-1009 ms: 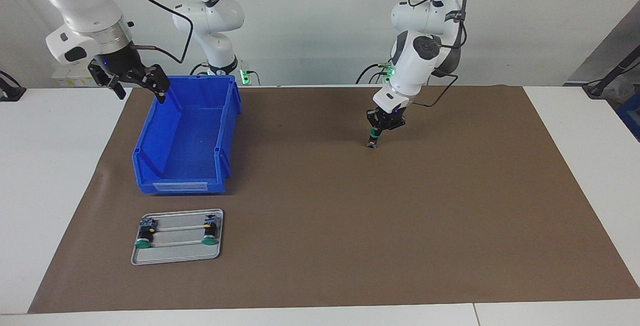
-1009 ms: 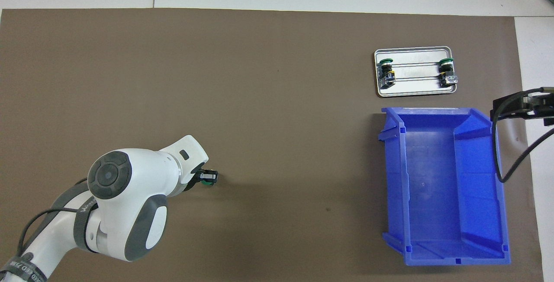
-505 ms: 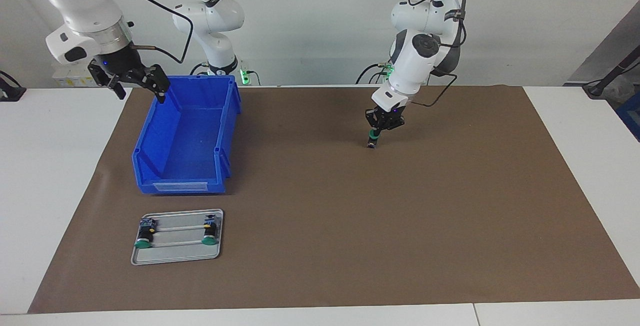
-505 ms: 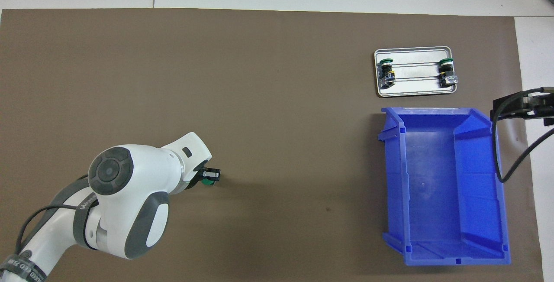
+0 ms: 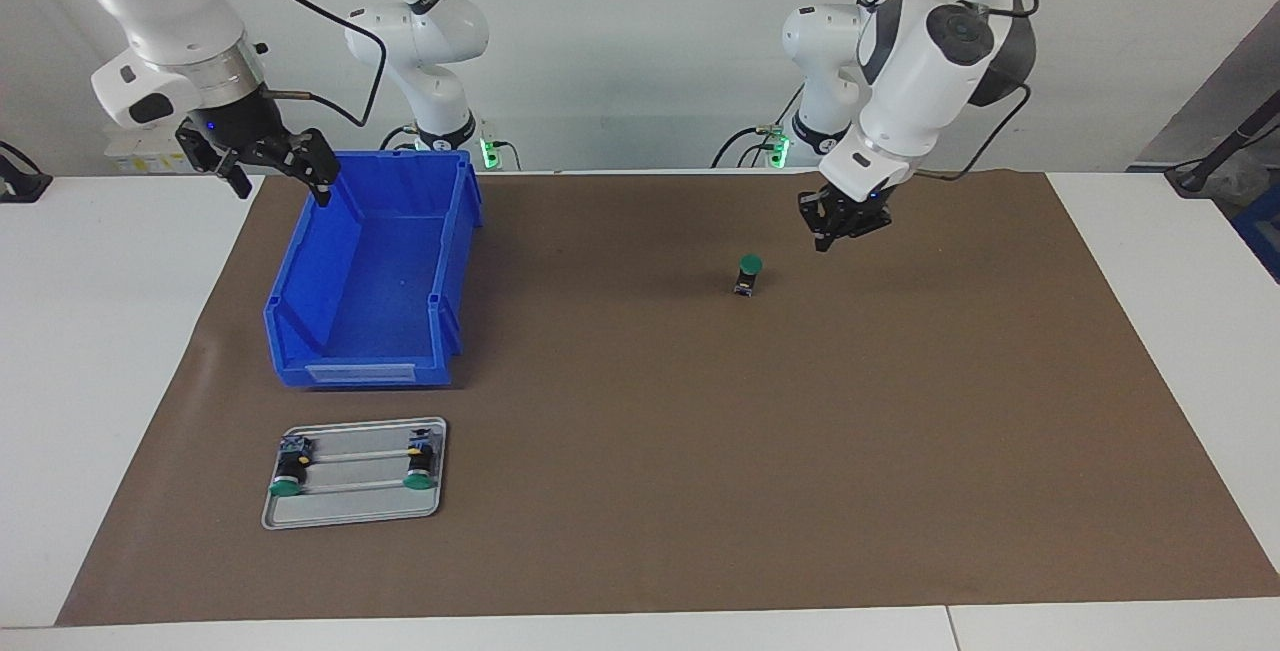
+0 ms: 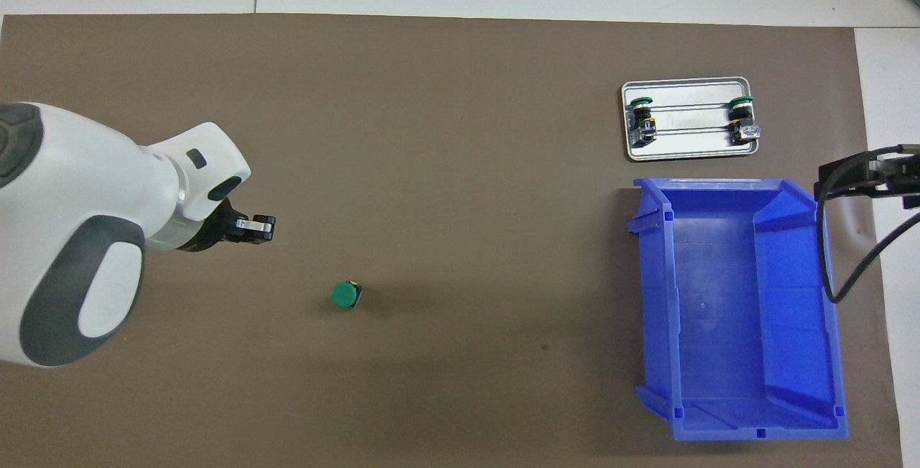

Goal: Place and press button with both arms

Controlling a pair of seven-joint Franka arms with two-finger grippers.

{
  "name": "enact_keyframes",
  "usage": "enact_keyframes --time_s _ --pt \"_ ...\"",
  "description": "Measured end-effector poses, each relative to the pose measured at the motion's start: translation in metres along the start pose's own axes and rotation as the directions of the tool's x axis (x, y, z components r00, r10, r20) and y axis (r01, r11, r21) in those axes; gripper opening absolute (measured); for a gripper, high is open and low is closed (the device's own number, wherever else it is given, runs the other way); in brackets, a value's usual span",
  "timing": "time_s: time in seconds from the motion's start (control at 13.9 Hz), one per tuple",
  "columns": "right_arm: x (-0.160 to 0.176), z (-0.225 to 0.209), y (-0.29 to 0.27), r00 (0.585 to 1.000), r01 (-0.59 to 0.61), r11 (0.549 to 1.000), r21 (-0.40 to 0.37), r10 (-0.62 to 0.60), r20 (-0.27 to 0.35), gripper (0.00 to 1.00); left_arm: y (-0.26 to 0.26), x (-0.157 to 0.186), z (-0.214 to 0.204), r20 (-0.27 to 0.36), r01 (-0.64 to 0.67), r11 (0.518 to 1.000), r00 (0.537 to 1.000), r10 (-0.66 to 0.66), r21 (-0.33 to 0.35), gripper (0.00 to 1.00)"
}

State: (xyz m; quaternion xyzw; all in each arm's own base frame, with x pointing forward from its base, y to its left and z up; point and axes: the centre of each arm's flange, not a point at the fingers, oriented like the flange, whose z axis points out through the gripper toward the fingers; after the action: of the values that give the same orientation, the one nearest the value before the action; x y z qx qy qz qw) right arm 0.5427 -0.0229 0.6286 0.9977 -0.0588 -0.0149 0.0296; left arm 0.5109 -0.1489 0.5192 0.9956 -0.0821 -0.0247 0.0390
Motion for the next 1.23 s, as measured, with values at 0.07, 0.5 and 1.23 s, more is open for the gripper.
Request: enact_keyframes --time_s 0.07,0.5,1.23 --pt "0.0 0.0 0.0 1.0 0.0 1.0 0.0 0.0 0.0 1.0 -0.023 0.004 -0.013 0.011 0.001 1.0 1.0 -0.001 0.016 0.01" --pt "0.0 0.0 0.0 1.0 0.0 1.0 0.0 0.0 0.0 1.0 -0.1 0.028 -0.056 -0.077 -0.012 0.99 0.997 0.023 0.142 0.43" --pt "-0.008 -0.004 -0.094 0.997 0.073 0.996 0.045 -0.071 -0.042 1.0 -0.113 0.033 -0.063 -0.147 0.064 0.998 0.987 -0.062 0.011 1.0"
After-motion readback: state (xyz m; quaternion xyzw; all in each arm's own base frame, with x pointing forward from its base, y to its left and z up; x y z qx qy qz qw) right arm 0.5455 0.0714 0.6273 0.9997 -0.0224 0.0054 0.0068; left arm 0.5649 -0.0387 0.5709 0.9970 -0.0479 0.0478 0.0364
